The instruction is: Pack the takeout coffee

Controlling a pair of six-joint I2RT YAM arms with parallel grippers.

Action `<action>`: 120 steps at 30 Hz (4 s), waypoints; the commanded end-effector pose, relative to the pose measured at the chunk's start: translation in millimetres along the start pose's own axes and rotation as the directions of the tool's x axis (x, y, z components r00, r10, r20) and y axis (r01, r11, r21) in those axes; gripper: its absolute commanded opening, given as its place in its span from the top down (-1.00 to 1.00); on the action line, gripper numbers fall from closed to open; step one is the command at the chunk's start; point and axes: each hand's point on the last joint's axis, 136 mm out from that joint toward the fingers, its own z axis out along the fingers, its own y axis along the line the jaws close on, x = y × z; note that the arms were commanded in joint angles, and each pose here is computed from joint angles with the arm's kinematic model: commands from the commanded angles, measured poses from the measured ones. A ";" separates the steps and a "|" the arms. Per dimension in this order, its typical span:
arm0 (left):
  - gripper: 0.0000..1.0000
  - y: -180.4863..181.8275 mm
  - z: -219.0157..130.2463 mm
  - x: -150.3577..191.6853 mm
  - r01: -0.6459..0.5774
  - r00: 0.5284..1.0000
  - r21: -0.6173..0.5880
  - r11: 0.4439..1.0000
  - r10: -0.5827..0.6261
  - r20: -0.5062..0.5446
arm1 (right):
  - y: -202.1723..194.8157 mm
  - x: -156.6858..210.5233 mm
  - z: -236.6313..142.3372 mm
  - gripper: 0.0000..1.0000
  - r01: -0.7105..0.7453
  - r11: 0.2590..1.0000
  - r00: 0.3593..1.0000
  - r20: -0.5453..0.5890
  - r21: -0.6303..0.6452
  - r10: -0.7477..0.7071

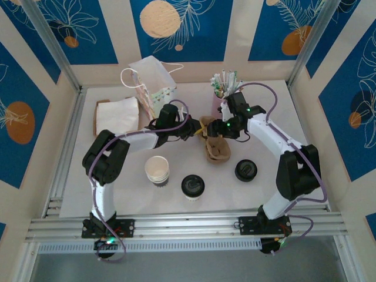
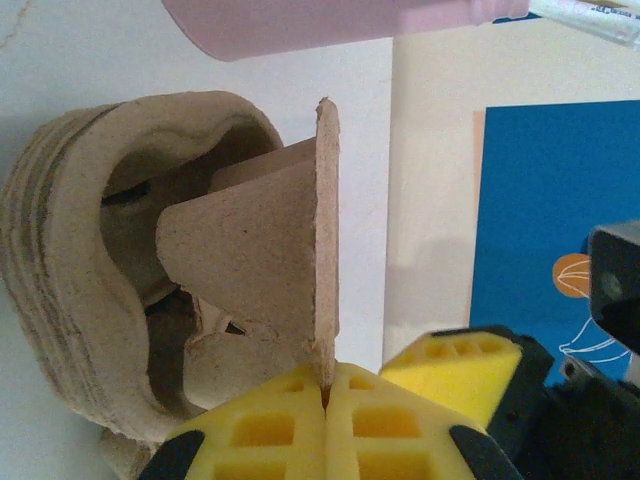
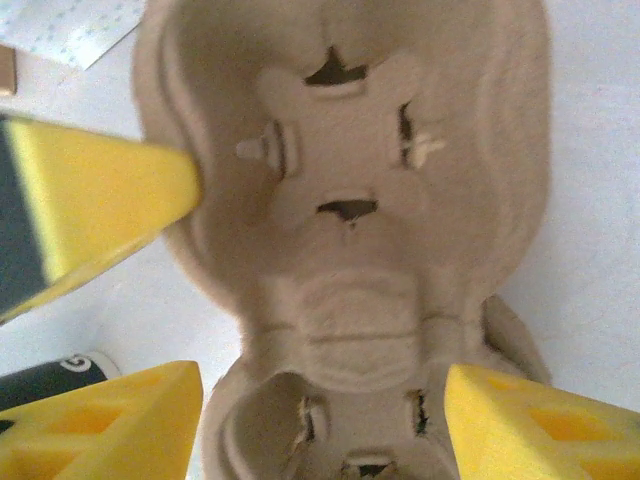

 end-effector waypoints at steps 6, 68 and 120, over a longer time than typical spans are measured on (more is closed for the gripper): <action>1.00 -21.5 -7.1 4.4 -0.044 0.998 0.054 0.998 0.046 -0.033 | 9.0 -5.7 1.6 -0.25 0.091 0.995 0.996 0.028 -0.032 -0.090; 1.00 -16.1 -11.7 -0.7 -0.028 0.999 0.063 0.998 0.029 -0.017 | 0.1 13.5 23.6 0.06 0.040 0.999 0.988 -0.145 -0.031 -0.045; -0.42 -138.5 -244.6 -23.5 -0.395 0.802 -0.550 0.736 0.569 0.185 | 27.8 -13.3 -111.4 0.31 0.025 0.988 0.974 0.228 -0.154 0.011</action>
